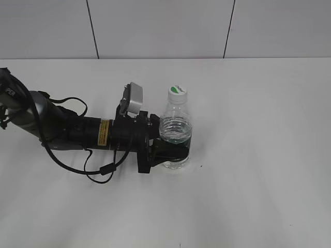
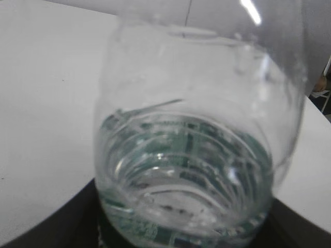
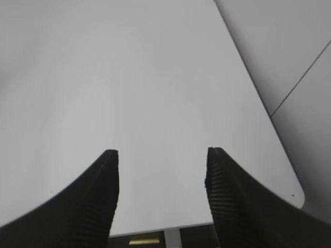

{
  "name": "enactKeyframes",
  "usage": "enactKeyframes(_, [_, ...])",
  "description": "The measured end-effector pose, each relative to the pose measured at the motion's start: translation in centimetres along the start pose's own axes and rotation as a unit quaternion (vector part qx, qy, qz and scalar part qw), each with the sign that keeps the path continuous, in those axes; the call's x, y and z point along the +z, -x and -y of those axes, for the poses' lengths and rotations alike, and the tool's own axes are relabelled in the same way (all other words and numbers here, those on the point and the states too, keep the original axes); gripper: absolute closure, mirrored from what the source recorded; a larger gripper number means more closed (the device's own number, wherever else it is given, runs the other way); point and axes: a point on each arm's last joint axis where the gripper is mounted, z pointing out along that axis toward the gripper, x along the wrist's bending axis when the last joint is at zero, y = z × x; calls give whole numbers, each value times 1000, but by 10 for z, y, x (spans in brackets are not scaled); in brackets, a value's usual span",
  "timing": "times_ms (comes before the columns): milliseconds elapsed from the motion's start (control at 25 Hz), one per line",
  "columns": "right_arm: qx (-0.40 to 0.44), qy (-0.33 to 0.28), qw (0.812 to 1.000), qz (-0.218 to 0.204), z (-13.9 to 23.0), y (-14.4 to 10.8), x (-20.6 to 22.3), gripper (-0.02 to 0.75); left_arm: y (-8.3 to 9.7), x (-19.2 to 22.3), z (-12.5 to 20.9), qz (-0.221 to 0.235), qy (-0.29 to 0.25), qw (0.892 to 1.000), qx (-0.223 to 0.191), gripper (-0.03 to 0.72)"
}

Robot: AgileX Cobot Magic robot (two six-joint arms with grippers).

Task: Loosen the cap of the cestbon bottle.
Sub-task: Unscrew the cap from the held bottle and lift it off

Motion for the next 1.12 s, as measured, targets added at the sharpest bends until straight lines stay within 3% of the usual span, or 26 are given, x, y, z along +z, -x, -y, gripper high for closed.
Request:
enactKeyframes(280, [18,-138,988,-61,-56,-8,33,327,1,0,0,5,-3,1000,2,265])
enactKeyframes(440, [20,-194,978,-75,-78,-11,61,327,1,0,0,5,-2,1000,2,265])
enactKeyframes(720, [39,-276,953,-116,-114,-23,113,328,1,0,0,7,-2,1000,3,265])
enactKeyframes(1120, [117,-345,915,-176,-153,-46,189,328,1,0,0,9,-3,1000,4,265])
